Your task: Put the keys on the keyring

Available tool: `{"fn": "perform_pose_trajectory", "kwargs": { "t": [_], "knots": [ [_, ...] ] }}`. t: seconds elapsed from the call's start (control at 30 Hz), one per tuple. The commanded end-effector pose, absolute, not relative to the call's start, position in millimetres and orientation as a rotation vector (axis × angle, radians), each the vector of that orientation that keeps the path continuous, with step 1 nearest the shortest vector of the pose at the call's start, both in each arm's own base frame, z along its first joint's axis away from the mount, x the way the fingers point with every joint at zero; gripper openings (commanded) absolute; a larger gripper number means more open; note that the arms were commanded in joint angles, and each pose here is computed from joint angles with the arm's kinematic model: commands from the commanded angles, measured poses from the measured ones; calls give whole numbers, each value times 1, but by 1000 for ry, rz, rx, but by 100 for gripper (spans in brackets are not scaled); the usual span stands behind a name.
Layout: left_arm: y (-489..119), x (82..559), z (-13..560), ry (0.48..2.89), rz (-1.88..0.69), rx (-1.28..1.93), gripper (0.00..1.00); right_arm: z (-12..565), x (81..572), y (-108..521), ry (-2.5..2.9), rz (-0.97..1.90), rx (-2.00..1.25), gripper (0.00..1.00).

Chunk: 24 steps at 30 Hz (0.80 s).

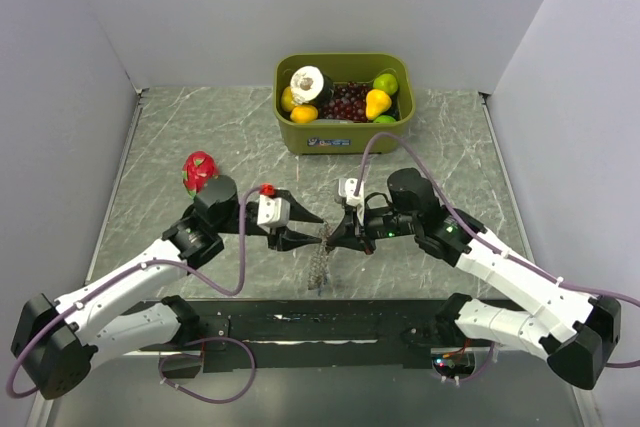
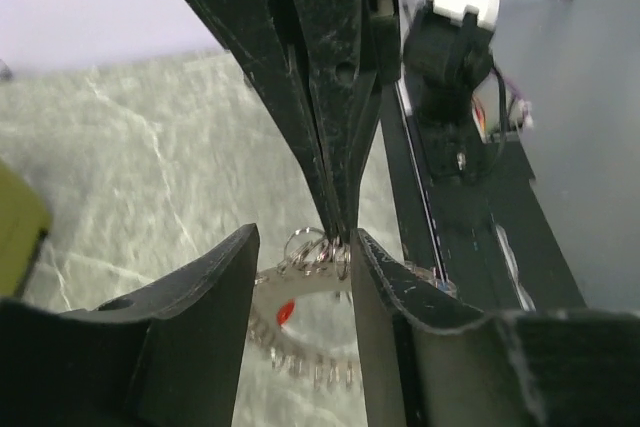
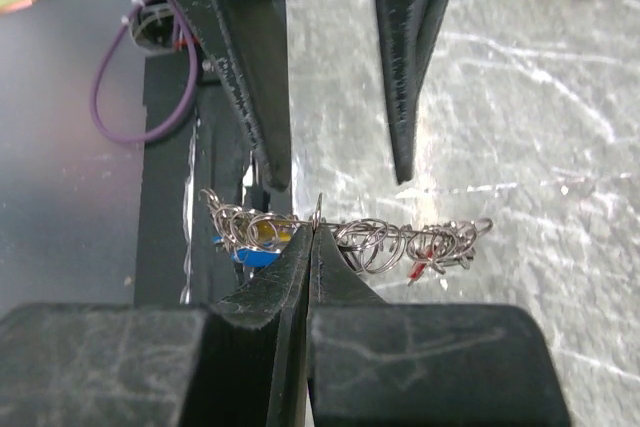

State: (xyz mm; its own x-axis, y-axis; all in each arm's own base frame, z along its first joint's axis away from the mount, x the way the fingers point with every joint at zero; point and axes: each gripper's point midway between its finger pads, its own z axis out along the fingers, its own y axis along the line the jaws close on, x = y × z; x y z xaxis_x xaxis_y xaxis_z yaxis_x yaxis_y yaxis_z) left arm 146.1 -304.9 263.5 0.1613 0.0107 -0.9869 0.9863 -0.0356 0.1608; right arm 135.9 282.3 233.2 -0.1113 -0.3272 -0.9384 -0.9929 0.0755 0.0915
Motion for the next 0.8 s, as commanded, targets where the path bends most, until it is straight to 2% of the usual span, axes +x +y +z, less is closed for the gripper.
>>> {"fn": "perform_pose_trajectory", "kwargs": {
  "t": [0.0,0.2,0.43,0.7,0.77],
  "knots": [
    [-301,145,235,1212,-1091,1458,48,257,142,285,1495,1020,-1376,0],
    [-305,143,228,1248,-1127,1514,45,254,143,285,1510,1011,-1392,0],
    [-310,139,231,1217,-1172,1524,37,253,144,287,1507,1016,-1389,0],
    [-318,136,229,1217,-1226,1510,37,250,143,289,1513,1034,-1396,0],
    [-323,137,233,1189,-1229,1506,34,250,143,290,1511,1041,-1394,0]
  ]
}}
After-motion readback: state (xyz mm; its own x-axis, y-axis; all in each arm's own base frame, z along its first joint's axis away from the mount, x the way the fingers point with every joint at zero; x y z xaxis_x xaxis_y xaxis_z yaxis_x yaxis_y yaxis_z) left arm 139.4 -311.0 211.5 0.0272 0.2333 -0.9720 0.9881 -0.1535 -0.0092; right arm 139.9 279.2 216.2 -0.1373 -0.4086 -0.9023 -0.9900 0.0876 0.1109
